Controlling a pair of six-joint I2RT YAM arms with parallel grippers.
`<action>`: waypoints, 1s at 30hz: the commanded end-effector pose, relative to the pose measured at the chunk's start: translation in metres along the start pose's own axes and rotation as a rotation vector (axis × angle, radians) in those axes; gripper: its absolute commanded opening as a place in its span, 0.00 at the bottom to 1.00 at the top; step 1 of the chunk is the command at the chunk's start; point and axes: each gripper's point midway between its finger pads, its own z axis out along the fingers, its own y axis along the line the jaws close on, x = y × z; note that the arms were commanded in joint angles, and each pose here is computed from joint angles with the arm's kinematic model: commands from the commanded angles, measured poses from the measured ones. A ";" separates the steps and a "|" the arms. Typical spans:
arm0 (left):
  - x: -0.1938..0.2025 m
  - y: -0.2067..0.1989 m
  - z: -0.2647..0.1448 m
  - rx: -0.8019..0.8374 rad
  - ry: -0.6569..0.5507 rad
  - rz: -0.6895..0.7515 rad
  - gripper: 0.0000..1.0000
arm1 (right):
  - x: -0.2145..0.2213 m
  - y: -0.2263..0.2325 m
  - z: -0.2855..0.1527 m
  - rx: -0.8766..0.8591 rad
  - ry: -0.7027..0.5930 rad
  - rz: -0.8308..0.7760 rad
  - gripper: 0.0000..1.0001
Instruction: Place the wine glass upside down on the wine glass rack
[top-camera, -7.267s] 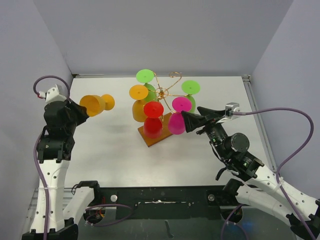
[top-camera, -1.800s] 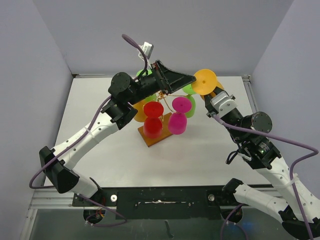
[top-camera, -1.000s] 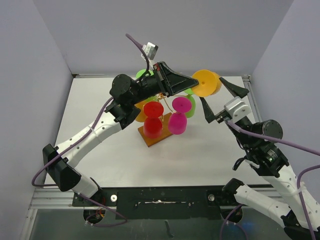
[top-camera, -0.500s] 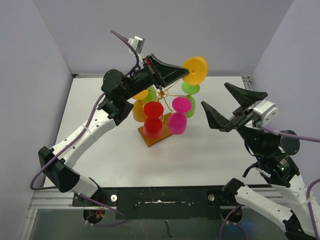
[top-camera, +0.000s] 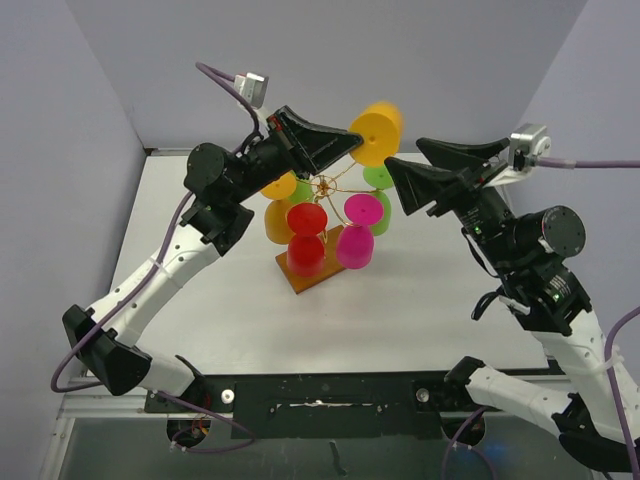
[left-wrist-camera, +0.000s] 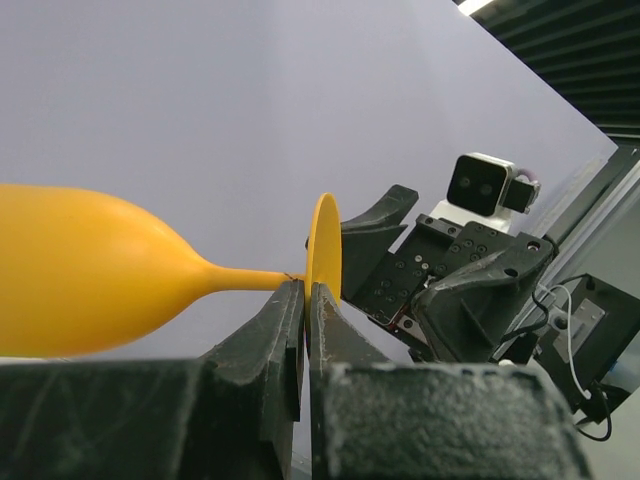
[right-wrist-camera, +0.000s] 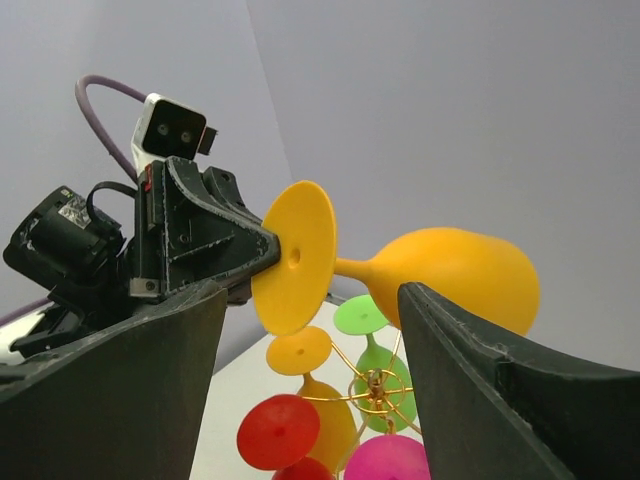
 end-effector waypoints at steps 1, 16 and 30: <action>-0.016 -0.025 -0.008 0.058 -0.045 0.067 0.00 | -0.010 0.003 0.017 0.009 0.008 0.063 0.69; -0.018 -0.022 -0.019 0.044 -0.055 0.077 0.00 | -0.003 0.021 0.033 -0.074 0.055 0.129 0.25; -0.027 -0.018 -0.033 -0.007 -0.097 0.127 0.31 | 0.006 0.033 0.054 -0.158 0.076 0.158 0.00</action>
